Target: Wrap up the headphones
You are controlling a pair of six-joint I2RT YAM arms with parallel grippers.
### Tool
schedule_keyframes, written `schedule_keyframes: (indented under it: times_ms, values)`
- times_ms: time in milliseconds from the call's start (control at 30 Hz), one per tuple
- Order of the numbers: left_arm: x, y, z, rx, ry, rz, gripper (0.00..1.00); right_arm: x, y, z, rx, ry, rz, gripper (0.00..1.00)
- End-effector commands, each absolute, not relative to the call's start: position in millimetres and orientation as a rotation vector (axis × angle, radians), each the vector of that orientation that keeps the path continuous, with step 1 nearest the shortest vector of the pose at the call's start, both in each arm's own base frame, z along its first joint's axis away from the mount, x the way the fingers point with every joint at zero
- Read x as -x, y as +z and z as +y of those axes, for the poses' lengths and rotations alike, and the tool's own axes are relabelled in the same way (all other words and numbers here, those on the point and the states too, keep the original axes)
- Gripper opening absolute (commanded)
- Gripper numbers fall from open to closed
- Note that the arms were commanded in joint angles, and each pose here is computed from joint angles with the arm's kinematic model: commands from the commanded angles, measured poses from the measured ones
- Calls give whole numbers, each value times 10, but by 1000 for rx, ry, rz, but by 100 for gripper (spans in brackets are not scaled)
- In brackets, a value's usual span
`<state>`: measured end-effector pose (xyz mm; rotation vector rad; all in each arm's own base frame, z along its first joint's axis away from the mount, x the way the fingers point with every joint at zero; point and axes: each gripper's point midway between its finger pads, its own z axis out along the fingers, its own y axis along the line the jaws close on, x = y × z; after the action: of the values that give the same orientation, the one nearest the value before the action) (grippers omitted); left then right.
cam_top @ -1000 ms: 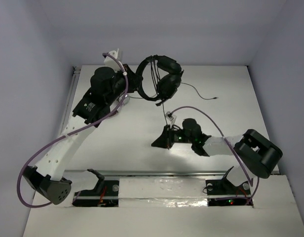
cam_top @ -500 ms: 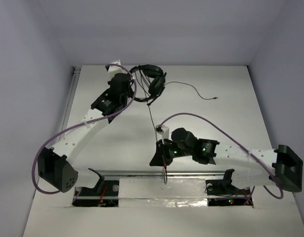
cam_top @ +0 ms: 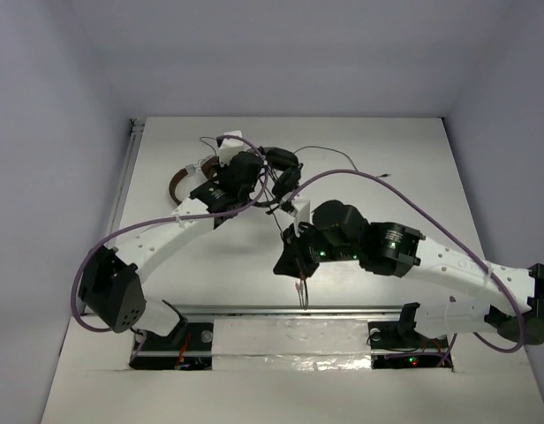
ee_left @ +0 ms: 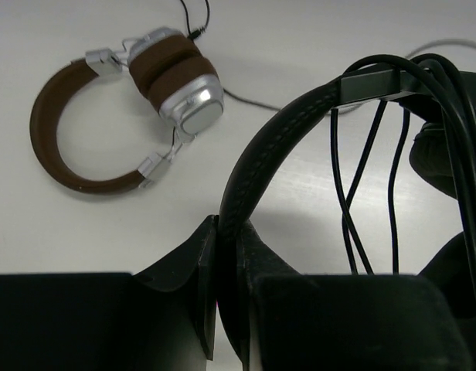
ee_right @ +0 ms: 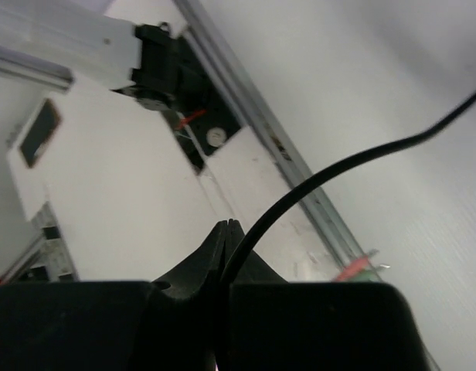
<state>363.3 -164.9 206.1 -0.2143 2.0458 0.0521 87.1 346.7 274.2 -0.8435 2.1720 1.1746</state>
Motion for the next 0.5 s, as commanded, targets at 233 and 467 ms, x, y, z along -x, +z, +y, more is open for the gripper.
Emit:
schedule_keyframes:
  times_ms: [233, 467]
  values:
    - [-3025, 1784, -1738, -126, 48, 2190, 0, -1918, 2914, 2712, 617, 576, 2089, 0]
    - [-2612, 1727, -2079, -538, -125, 2269, 0, -2521, 2909, 2457, 562, 352, 2076, 0]
